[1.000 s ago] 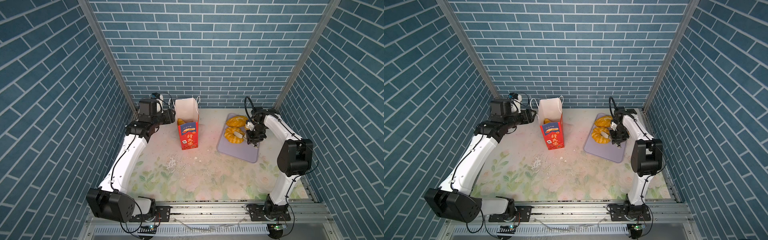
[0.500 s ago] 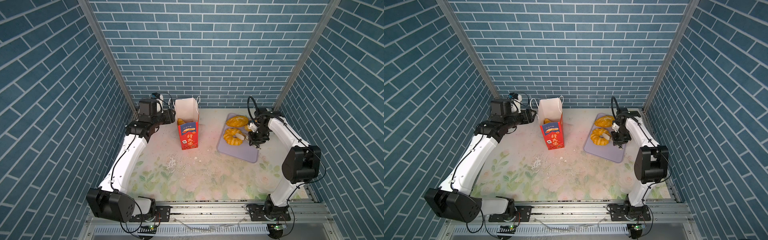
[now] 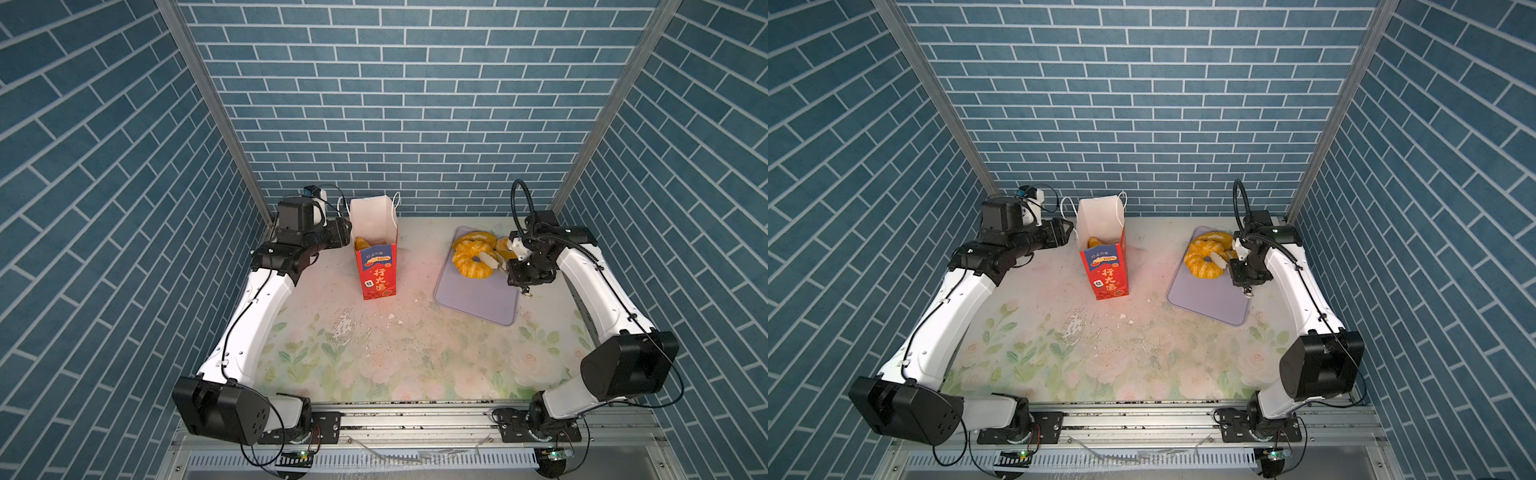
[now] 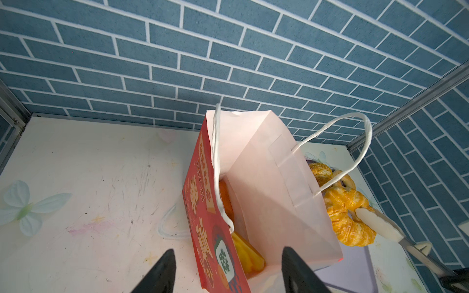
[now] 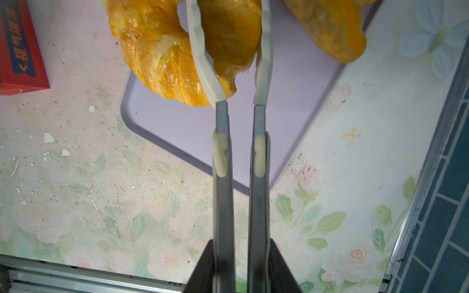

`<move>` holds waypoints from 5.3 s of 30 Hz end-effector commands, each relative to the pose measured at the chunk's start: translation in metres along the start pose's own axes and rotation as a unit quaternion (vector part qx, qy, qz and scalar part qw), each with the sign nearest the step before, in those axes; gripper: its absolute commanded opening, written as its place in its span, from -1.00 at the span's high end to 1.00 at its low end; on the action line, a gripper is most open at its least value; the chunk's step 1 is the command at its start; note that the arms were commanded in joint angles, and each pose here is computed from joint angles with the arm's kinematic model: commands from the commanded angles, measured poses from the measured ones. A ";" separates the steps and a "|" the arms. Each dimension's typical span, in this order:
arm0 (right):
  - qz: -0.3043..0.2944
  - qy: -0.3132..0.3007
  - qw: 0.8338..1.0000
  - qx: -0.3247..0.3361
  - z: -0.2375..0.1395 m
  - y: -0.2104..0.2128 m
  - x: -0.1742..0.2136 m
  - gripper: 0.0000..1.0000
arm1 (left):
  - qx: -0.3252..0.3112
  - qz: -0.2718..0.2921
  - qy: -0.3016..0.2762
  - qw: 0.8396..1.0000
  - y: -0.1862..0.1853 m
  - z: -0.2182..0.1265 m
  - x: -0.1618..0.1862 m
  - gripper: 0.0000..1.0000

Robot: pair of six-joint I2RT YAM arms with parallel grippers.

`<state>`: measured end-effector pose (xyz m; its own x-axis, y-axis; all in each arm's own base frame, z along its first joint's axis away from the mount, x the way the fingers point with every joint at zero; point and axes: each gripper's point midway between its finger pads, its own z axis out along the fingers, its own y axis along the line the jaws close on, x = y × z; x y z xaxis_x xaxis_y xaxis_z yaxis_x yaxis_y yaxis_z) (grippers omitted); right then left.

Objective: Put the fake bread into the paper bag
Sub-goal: 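Lift the ring croissant off the tray with the right gripper's tongs, then carry the ring croissant with the tongs over the bag opening, then open the tongs to drop the ring croissant into the bag, then move the tongs back to the tray above the striped bread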

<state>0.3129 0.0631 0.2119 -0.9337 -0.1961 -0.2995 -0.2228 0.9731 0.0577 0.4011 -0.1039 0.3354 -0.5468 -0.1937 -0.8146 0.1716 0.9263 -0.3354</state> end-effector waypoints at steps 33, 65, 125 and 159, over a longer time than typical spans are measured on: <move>-0.189 -0.365 0.910 -0.064 -0.215 0.140 -0.143 0.89 | 0.011 -0.009 -0.009 1.000 -0.005 0.007 -0.006 -0.35; -0.337 -0.278 0.899 -0.025 -0.112 0.241 -0.128 0.71 | -0.039 -0.058 0.017 0.997 0.035 0.048 0.006 0.31; 0.012 -0.218 0.970 0.109 -0.051 0.004 -0.064 0.25 | 0.007 -0.027 0.013 1.000 0.012 0.017 0.002 0.13; 0.066 -0.098 0.990 0.082 0.048 -0.072 -0.070 0.21 | 0.001 -0.025 0.009 1.000 0.013 0.016 -0.003 0.04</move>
<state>0.3945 0.0015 0.1653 -0.9030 0.0046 -0.4297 0.0369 0.9971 -0.0670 0.4217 -0.0982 0.3128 -0.5902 -0.2446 -0.7693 0.1342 0.9100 -0.3922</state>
